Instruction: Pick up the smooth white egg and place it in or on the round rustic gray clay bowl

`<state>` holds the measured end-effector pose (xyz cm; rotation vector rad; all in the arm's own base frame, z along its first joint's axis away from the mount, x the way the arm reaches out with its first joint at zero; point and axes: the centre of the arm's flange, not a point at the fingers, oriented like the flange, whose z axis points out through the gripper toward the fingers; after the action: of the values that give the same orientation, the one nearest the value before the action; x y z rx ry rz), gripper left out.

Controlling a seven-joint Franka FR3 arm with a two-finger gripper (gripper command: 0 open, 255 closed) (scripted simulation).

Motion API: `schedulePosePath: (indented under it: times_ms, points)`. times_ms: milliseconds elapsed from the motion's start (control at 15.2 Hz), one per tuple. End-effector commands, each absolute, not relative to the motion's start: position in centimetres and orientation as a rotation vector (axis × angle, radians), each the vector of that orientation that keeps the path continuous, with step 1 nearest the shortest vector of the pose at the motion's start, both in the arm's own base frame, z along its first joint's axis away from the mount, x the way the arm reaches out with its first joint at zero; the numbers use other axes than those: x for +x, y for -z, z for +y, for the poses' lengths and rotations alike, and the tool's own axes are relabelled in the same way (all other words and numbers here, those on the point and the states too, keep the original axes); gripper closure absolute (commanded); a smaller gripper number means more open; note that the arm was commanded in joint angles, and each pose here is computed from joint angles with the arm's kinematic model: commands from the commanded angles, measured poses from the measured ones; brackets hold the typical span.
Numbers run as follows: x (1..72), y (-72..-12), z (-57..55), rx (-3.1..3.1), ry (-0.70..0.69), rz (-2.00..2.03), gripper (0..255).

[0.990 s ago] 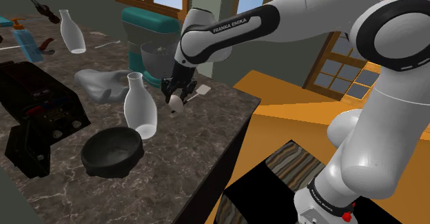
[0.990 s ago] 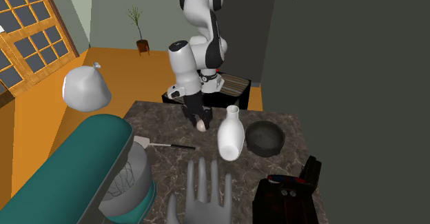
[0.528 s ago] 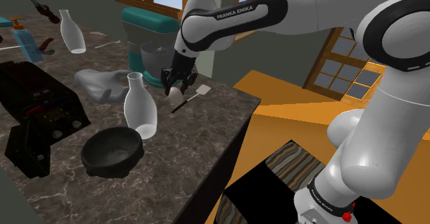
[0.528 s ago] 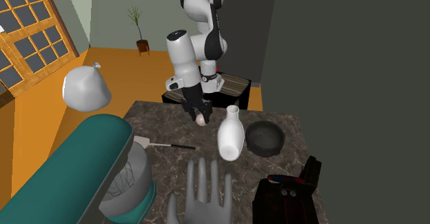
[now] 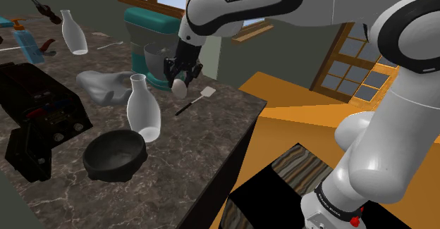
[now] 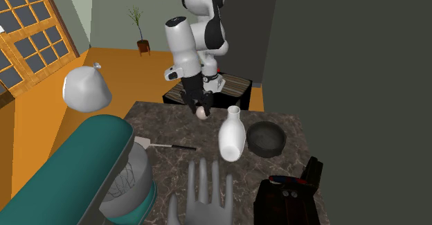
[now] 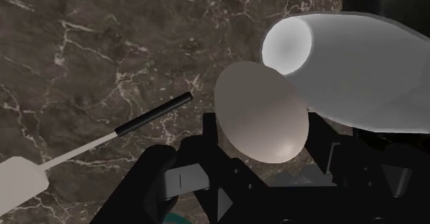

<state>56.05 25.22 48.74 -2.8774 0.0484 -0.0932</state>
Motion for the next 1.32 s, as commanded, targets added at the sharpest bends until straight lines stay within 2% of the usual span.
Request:
schedulePosePath:
  times_ms: [0,1254]
  points:
    - [56.0,-49.8,25.3,-2.877,0.093,0.048,255]
    - [48.1,-50.9,47.6,-2.877,0.093,0.048,255]
